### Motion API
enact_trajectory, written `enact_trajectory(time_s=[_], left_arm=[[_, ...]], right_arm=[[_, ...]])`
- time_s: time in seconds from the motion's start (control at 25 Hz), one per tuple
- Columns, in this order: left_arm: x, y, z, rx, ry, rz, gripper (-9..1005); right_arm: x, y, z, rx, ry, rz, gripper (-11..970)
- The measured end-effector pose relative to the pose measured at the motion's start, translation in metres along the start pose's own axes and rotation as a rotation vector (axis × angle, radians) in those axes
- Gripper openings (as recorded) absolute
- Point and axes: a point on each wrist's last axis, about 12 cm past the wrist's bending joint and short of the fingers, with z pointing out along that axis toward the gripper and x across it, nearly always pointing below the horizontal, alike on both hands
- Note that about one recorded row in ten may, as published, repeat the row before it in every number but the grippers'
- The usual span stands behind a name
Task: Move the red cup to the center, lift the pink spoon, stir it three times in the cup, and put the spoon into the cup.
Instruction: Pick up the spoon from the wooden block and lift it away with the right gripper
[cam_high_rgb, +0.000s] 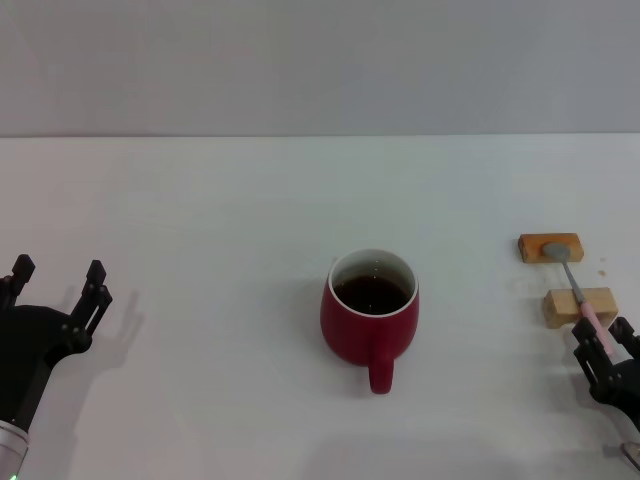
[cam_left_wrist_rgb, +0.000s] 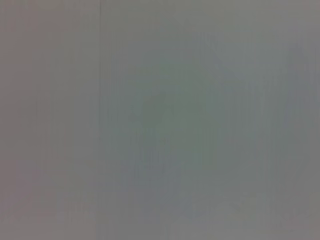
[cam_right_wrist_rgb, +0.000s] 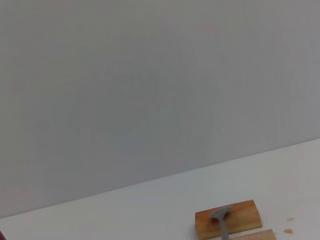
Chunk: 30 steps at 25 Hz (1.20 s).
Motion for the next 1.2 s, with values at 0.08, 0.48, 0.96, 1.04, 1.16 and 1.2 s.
enact_trajectory(time_s=[0.08, 0.48, 0.96, 1.04, 1.16, 1.2], left_arm=[[0.0, 0.0001, -0.0002, 0.0, 0.0, 0.0, 814], [-0.0004, 0.0013, 0.0003, 0.0, -0.002, 0.005, 814], [-0.0024, -0.0005, 0.0019, 0.003, -0.017, -0.002, 815], [-0.0031, -0.0007, 0.0022, 0.004, -0.023, -0.002, 815], [-0.0034, -0.0009, 0.0022, 0.004, -0.025, -0.003, 815], [-0.0032, -0.0013, 0.002, 0.005, -0.024, -0.003, 815]], right_arm=[[0.0, 0.0, 0.0004, 0.0, 0.001, 0.0, 353], [0.0014, 0.0012, 0.0007, 0.009, 0.008, 0.014, 226], [-0.0001, 0.0007, 0.0001, 0.011, -0.006, 0.0, 30], [-0.0019, 0.0005, -0.001, 0.011, -0.025, -0.006, 29], [-0.0055, 0.0012, -0.0034, 0.011, -0.063, -0.032, 29], [-0.0079, 0.0016, -0.0051, 0.009, -0.088, -0.04, 29]])
